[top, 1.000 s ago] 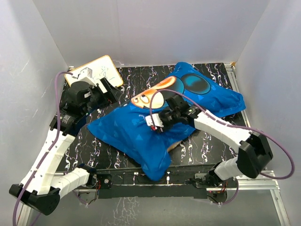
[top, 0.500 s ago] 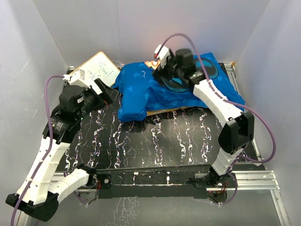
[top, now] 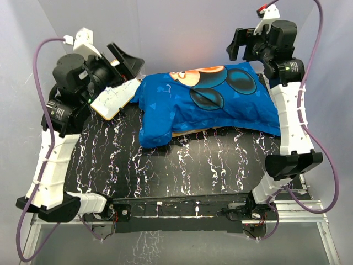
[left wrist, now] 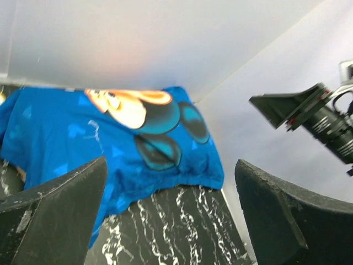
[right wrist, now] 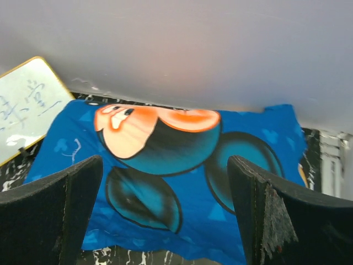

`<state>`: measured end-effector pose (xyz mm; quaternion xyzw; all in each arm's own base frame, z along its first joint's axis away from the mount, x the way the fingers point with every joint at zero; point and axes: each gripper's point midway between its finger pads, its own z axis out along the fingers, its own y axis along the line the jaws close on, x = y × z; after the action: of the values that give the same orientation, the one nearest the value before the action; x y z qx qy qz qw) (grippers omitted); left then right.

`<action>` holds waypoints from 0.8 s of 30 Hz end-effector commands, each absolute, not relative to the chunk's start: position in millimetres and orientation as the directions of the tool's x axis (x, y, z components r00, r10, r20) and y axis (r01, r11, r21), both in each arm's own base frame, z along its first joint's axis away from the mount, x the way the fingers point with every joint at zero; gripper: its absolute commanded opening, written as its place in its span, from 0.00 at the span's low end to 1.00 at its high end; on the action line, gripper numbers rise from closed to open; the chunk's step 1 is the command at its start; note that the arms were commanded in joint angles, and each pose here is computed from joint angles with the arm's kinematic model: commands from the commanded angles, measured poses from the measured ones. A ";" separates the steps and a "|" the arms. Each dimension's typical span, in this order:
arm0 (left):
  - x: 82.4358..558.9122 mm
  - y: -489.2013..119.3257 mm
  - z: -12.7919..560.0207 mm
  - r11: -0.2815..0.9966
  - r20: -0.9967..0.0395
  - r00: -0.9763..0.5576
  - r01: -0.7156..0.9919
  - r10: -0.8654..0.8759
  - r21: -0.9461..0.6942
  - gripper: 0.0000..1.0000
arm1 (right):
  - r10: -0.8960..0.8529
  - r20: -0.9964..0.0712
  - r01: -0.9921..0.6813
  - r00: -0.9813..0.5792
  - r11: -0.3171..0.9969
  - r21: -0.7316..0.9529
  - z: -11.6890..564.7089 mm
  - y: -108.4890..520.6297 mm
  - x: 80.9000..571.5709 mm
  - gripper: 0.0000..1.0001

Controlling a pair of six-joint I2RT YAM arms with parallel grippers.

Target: Put the pillow into the pillowcase

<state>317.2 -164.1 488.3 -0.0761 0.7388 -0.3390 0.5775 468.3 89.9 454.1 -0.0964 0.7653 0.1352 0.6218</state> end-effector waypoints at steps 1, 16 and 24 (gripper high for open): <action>307.7 -168.1 531.8 0.740 -0.831 -0.267 0.377 -0.489 -0.557 0.97 | 0.044 -0.997 -0.204 -0.067 0.977 0.057 511.7 64.1 431.4 0.98; 302.2 -163.8 527.8 0.742 -0.832 -0.248 0.377 -0.496 -0.554 0.97 | 0.069 -0.998 -0.163 -0.010 0.984 0.069 523.1 53.6 397.4 0.98; 296.2 -160.2 521.7 0.744 -0.832 -0.244 0.373 -0.498 -0.555 0.97 | 0.067 -0.998 -0.164 -0.011 0.984 0.068 520.3 53.4 396.7 0.98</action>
<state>310.1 -166.3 506.3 -0.0523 0.7240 -0.3496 0.5924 401.8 55.2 496.8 -0.0403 0.7344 0.0809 0.6727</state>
